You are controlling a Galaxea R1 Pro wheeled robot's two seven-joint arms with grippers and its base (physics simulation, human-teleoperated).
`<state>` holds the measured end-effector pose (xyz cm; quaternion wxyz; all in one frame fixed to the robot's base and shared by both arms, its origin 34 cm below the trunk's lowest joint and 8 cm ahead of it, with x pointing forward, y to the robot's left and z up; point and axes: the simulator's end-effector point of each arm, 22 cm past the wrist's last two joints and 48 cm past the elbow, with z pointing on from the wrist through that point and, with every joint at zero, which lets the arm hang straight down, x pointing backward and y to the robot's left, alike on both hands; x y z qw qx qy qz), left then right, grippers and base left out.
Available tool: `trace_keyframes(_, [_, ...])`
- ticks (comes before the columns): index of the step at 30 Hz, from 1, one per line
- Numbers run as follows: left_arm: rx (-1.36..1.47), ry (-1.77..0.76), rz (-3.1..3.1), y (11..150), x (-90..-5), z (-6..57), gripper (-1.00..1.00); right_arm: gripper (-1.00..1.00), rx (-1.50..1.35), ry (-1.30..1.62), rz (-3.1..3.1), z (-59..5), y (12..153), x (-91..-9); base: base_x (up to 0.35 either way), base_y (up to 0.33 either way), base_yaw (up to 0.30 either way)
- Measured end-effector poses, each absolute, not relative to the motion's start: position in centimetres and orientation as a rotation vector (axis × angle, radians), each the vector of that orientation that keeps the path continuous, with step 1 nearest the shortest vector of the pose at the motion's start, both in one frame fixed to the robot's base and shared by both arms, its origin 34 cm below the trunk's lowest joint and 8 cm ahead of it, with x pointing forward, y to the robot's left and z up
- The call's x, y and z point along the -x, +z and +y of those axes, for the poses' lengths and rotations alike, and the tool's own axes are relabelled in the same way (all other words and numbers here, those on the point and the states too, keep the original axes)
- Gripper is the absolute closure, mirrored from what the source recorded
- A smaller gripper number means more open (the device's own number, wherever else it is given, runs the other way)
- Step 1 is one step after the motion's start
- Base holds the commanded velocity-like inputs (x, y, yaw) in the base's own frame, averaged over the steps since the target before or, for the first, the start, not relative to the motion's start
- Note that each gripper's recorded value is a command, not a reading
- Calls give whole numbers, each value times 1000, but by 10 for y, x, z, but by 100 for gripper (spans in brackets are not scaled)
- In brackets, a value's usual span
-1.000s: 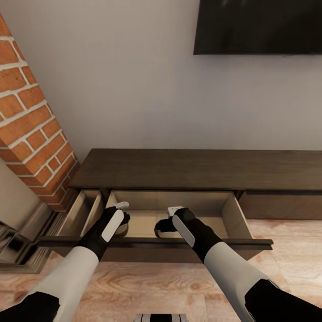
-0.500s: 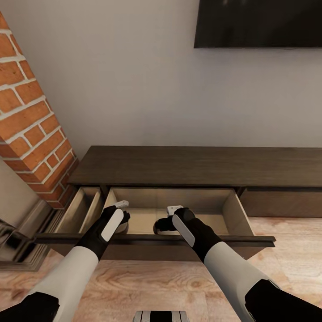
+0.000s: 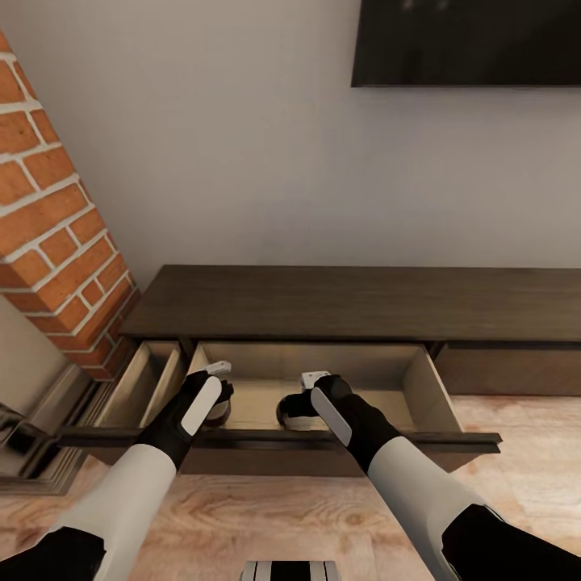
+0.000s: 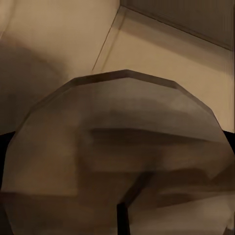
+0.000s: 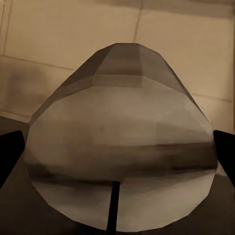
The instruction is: Place each of the two pumpkins and all three candles from the living room inside a cabinet in the living room (use any cabinet), then make sure every cabinet is closed, and position the cauldron so it is next to a table in the living room.
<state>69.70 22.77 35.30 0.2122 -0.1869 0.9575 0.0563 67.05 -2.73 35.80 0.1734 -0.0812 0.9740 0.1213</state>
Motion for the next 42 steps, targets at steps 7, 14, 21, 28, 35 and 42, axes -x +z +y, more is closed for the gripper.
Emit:
trace_keyframes(7, [413, 171, 2663, 354, -697, 211, 100, 100, 231, 344, 2761, -27, 358, -671, 241, 0, 0])
trace_keyframes(14, [310, 190, 2662, 355, -697, 198, 100, 100, 232, 345, 2760, -27, 359, -671, 56, 0, 0])
trace_keyframes(21, [312, 190, 2688, 350, -691, 197, 100, 100, 232, 346, 2760, -27, 359, -671, 0, 0, 0])
trace_keyframes(28, [371, 143, 2747, 332, -675, 193, 100, 100, 235, 356, 2765, -26, 356, -669, 0, 0, 0])
trace_keyframes(35, [456, 110, 2791, 312, -660, 197, 100, 100, 245, 396, 2755, -22, 356, -669, 0, 0, 0])
trace_keyframes(42, [485, 105, 2822, 301, -649, 201, 100, 100, 245, 400, 2754, -21, 357, -669, 0, 0, 0])
